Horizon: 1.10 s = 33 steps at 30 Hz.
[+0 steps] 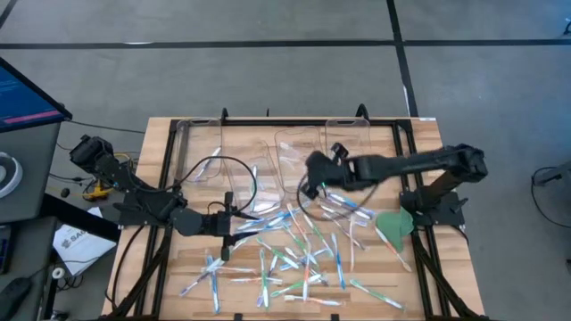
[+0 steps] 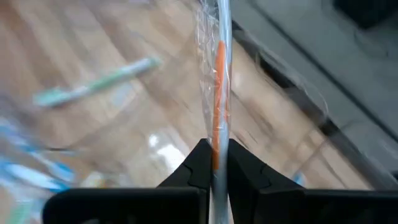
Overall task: Pick & Place Toothbrushes
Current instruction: Put the orange toothbrush into the middle right transparent bin, then adjust the transparent bins
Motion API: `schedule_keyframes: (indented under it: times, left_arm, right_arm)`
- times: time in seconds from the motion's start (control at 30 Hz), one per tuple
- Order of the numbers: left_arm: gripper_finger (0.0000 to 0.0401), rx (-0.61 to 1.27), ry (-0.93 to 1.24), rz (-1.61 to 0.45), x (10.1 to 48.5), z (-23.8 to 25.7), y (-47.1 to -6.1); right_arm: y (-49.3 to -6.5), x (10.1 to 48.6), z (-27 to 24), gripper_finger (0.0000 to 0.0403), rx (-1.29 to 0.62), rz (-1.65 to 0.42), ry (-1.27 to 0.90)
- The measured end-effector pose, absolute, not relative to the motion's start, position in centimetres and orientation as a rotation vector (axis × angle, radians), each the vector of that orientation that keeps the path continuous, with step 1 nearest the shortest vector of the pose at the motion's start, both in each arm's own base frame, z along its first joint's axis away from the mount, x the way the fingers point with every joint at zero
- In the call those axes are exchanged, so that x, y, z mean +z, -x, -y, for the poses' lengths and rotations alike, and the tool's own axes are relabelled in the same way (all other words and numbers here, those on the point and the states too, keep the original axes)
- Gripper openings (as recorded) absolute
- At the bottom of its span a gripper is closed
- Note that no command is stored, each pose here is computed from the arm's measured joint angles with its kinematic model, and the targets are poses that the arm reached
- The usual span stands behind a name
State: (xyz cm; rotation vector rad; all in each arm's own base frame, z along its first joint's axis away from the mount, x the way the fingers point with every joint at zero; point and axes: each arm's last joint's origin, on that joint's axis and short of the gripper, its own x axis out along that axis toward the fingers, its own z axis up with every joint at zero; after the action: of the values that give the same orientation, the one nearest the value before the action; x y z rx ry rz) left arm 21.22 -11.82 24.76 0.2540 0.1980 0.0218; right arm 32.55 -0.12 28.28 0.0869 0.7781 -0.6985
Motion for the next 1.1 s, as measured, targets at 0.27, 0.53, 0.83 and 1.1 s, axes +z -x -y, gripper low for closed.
schedule_keyframes:
  times: [0.27, 0.53, 0.83, 1.1]
  left_arm:
    - [0.016, 0.005, -0.2, -0.198, 24.7, 12.3, -21.0]
    - [0.0158, 0.005, -0.111, -0.25, 22.4, 11.9, -20.3]
    - [0.0158, 0.009, -0.078, -0.256, 22.0, 11.8, -20.2]
    - [0.0158, -0.036, -0.064, -0.353, 19.7, 12.6, -21.1]
  right_arm:
    - [-35.1, 24.8, 5.3, 0.0021, -0.594, -0.869, -0.272]
    - [-36.1, 21.9, 7.1, 0.0048, -0.633, -0.95, -0.319]
    - [-36.9, 23.4, 6.8, 0.0174, -0.596, -0.931, -0.279]
    - [-37.1, 26.8, 2.9, 0.0226, -0.479, -1.006, -0.171]
